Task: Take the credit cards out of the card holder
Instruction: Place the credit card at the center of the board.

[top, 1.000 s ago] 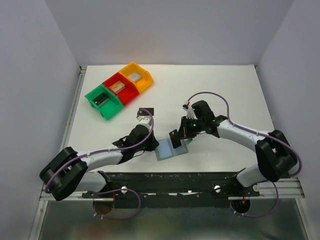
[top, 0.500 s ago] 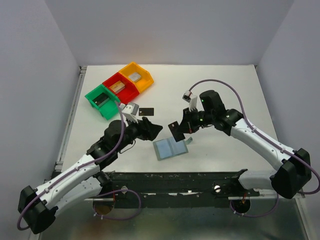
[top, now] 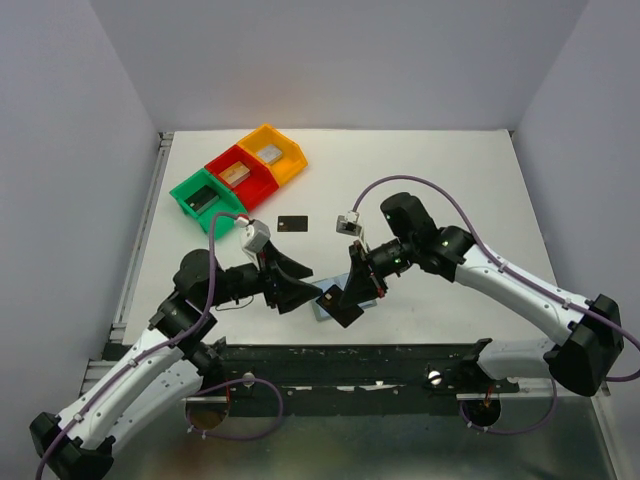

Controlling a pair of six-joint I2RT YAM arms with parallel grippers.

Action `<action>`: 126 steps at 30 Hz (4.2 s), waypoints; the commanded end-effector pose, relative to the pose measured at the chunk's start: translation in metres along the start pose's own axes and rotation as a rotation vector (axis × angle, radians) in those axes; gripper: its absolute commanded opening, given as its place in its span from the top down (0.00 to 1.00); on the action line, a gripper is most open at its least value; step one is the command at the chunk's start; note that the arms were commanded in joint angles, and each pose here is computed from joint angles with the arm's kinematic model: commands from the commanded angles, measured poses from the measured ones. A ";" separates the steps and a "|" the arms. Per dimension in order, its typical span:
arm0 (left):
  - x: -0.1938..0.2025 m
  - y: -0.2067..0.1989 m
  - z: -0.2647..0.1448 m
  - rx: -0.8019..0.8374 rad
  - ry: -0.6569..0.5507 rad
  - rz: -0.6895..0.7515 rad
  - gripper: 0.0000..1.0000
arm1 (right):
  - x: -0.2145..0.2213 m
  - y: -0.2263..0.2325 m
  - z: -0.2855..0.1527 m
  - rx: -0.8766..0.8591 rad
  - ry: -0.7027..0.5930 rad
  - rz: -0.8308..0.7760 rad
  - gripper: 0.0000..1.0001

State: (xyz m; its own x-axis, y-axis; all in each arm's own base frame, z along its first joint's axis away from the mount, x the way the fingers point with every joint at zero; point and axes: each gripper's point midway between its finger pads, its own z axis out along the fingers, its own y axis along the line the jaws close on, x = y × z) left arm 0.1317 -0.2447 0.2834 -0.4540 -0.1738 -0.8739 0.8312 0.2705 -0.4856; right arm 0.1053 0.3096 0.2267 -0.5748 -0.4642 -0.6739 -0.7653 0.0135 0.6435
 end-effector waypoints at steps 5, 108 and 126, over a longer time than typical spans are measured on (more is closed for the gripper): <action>0.025 -0.022 0.003 0.204 0.126 -0.037 0.36 | -0.007 0.024 -0.001 -0.062 0.018 -0.068 1.00; -0.012 0.057 -0.018 -0.173 -0.323 -0.108 1.00 | -0.064 -0.047 -0.041 0.249 -0.392 0.179 0.23; 0.022 0.232 -0.001 -0.657 -0.046 -0.500 1.00 | -0.003 -0.107 -0.054 0.569 -0.366 0.317 0.22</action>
State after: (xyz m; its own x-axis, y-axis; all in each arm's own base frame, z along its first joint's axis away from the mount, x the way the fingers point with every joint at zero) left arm 0.2855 -0.1752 0.1346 -0.6851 -0.4616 -0.5636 0.1337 0.6808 -0.7201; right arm 0.2118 0.2634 0.1959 -0.7466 -0.0348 -0.6644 -0.5453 0.6039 0.5813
